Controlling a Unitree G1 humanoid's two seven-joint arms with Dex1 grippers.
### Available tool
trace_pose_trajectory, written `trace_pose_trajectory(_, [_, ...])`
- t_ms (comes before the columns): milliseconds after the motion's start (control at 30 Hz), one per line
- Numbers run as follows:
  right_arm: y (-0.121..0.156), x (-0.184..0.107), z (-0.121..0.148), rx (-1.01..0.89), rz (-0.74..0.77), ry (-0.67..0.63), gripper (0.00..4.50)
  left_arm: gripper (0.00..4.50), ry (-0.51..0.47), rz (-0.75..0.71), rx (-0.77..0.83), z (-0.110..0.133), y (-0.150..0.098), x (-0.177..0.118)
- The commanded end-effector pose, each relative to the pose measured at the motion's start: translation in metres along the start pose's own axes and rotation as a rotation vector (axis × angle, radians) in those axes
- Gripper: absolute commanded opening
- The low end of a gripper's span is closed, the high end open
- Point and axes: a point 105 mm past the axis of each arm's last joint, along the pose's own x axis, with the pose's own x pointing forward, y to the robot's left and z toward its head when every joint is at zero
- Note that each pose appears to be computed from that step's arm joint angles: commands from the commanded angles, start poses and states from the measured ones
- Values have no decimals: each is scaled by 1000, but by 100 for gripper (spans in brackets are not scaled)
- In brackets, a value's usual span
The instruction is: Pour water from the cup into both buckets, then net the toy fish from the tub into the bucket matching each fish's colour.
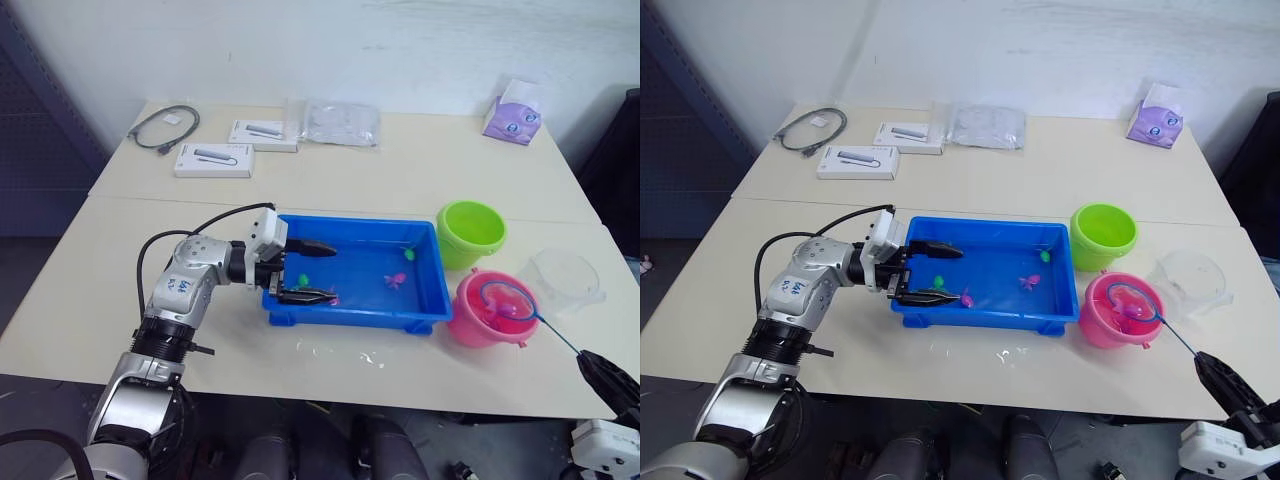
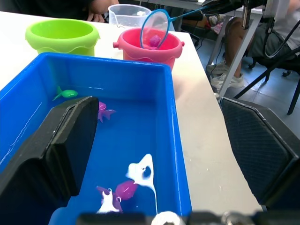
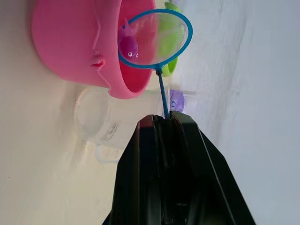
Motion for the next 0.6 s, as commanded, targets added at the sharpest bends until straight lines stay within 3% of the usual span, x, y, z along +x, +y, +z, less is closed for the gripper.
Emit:
trace_pose_trajectory(33, [-22,0,-7,-114,-105,9,0,444,-5,-3,53,9,-1,1])
trace_pose_trajectory(433, [-12,0,6,-76,-68,-101,0,444,-5,-8,26,3,-11,0])
trace_pose_trajectory(533, [-20,-11,-17,-101,-111,32,0,444,5,-11,27,0,-12,0])
trace_pose_trajectory(600, [-17,-7,-8,-100,-84,-41,0,444,1,-9,23,0,-12,1])
